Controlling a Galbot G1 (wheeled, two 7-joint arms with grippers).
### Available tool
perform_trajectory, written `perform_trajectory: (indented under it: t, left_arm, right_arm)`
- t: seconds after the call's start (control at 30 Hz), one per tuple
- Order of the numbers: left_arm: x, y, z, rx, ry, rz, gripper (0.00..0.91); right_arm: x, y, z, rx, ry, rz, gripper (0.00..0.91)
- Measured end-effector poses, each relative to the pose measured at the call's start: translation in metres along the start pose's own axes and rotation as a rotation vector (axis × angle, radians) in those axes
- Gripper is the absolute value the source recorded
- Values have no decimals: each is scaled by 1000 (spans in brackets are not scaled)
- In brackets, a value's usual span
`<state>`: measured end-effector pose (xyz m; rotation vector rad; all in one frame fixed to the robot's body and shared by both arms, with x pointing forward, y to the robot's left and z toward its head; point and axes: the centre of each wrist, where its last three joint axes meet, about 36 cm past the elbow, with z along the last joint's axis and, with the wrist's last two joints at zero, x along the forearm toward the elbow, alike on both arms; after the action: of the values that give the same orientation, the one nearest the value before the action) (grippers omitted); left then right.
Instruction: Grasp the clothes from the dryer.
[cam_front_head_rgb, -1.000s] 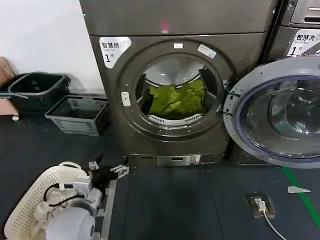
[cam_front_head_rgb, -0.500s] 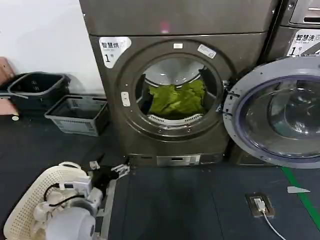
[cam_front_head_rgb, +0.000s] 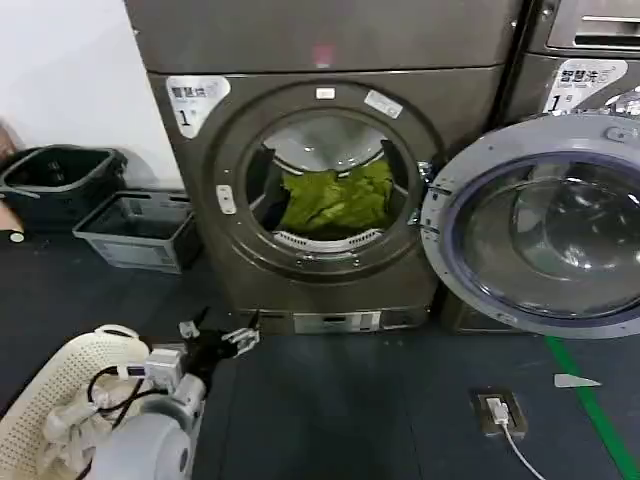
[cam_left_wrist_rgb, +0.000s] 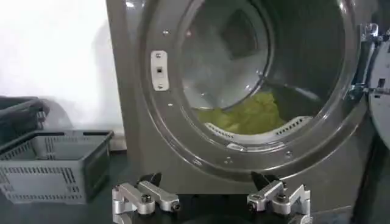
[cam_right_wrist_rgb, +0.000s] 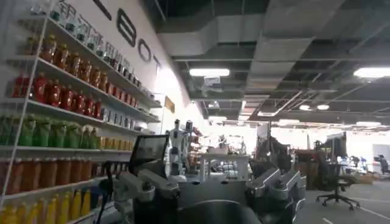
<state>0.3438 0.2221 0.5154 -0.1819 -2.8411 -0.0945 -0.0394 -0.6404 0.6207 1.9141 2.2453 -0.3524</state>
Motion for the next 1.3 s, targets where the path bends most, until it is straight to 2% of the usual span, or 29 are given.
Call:
perform_trajectory:
  t: [1.3]
  left_arm:
    - [-1,-4,6,9,22,4,907]
  right_arm:
    - [-2,6,10,-22,17,-10,907]
